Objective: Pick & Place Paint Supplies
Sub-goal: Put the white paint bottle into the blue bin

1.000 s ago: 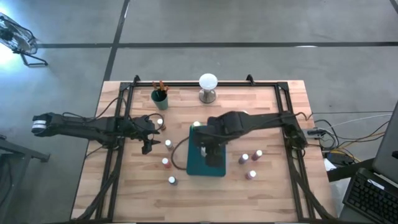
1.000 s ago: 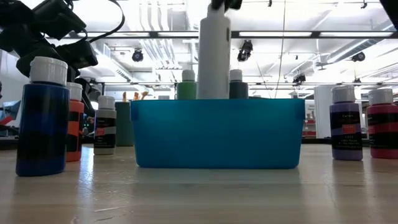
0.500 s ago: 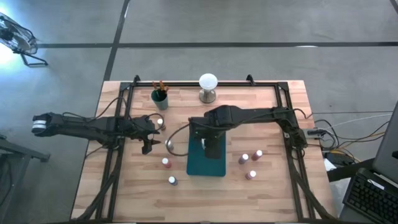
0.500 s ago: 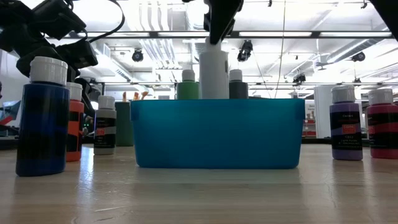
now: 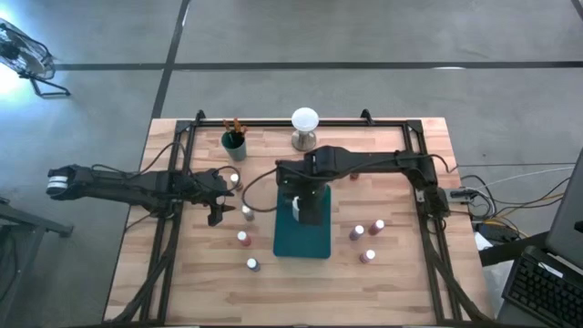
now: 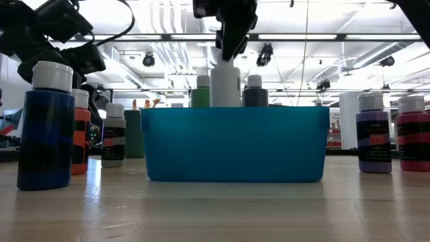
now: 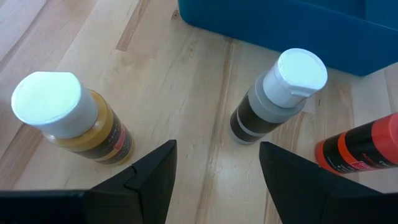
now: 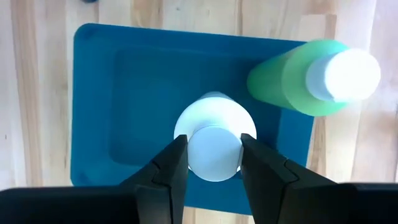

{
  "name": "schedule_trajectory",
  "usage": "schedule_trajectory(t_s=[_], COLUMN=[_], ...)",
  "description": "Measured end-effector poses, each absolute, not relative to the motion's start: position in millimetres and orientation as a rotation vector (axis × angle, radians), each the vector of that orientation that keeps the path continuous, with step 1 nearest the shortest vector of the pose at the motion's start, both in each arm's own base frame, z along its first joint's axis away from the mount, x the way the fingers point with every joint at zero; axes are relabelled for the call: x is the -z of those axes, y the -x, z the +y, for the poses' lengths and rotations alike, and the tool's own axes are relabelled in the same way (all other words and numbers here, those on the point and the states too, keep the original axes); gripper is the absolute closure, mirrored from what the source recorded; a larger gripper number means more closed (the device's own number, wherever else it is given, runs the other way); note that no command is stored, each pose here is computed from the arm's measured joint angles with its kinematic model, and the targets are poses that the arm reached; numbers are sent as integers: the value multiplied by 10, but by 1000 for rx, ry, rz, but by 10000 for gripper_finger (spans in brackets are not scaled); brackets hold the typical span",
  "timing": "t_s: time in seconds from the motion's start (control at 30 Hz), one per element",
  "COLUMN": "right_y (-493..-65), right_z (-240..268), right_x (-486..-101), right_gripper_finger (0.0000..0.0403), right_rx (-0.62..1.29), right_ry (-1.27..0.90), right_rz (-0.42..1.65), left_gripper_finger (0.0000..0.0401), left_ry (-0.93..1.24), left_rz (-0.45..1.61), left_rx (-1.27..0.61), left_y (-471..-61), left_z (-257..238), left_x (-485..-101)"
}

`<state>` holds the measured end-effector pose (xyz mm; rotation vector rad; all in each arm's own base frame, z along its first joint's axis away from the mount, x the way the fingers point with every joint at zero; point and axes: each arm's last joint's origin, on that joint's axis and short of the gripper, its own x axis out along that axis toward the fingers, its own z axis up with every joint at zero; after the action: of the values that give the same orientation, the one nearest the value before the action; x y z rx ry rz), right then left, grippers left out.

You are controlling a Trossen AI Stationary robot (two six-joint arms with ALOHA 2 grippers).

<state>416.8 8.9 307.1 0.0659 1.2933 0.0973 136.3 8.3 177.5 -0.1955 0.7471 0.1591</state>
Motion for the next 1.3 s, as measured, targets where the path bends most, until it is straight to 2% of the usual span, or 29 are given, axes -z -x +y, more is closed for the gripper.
schedule_trajectory(t_s=[0.23,0.6,1.3], right_y=[-4050,-3946,-3946], right_z=[-4,-181,-381], right_x=[-3098,-2850,-2855], right_gripper_finger=[288,288,288], right_rx=[-89,-78,-77], right_ry=[-74,-110,-114], right_rz=[1240,1247,1214], left_gripper_finger=[167,167,167], left_ry=[195,196,196], left_rz=[747,747,747], left_rx=[-159,-158,-159], left_y=[-1363,-1363,-1363], left_z=[83,83,83], left_x=[-1776,-1775,-1775])
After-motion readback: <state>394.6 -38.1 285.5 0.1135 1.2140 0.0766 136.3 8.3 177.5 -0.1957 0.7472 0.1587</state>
